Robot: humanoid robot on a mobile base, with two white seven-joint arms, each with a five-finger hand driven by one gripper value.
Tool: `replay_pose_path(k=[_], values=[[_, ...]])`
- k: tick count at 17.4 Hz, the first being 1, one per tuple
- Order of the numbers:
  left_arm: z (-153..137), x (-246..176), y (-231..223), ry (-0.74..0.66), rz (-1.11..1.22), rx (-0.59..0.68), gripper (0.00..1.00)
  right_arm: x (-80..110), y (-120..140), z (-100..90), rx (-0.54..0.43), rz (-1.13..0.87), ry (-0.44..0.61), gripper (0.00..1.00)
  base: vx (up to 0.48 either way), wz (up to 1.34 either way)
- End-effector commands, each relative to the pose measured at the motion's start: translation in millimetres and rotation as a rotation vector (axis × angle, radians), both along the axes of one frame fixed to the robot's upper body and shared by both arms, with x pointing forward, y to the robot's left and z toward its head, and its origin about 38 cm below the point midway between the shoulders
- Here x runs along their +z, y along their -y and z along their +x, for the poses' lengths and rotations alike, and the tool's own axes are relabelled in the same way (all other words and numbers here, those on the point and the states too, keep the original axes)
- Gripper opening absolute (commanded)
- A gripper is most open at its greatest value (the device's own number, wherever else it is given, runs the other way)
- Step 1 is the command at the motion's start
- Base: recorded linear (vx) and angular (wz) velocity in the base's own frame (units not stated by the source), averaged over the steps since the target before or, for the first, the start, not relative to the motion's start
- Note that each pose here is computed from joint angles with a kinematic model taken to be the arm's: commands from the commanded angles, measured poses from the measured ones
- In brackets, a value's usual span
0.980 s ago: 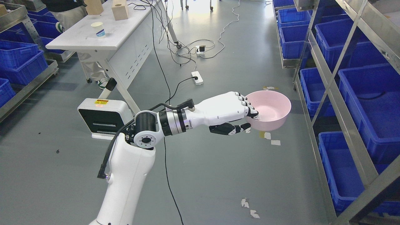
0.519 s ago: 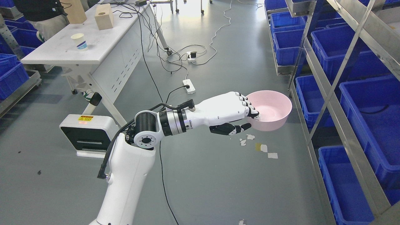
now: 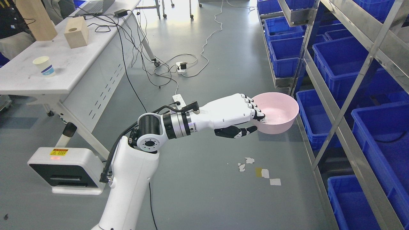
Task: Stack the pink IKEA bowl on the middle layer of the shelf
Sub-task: 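Hold the pink bowl in the left hand while turning toward the shelf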
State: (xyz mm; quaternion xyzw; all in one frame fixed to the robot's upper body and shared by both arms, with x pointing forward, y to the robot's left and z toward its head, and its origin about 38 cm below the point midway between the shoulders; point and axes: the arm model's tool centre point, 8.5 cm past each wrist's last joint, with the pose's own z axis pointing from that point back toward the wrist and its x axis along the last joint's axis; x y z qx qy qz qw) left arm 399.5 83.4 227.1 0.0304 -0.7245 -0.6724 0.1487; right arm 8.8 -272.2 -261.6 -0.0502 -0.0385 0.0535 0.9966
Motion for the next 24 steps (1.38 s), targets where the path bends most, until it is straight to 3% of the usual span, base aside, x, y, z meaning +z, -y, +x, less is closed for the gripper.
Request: replay_pose_path(k=[1, 24], values=[[0.6, -0.6, -5.6, 0.005, 0.015, 0.007, 0.01, 0.9, 11.0, 3.2, 0.001, -0.017, 0.013, 1.0, 0.367, -0.1], [-3.9, 3.3, 3.0, 0.017, -0.002, -0.023, 0.01, 0.9, 11.0, 4.2, 0.001, -0.017, 0.015, 1.0, 0.288, -0.01]])
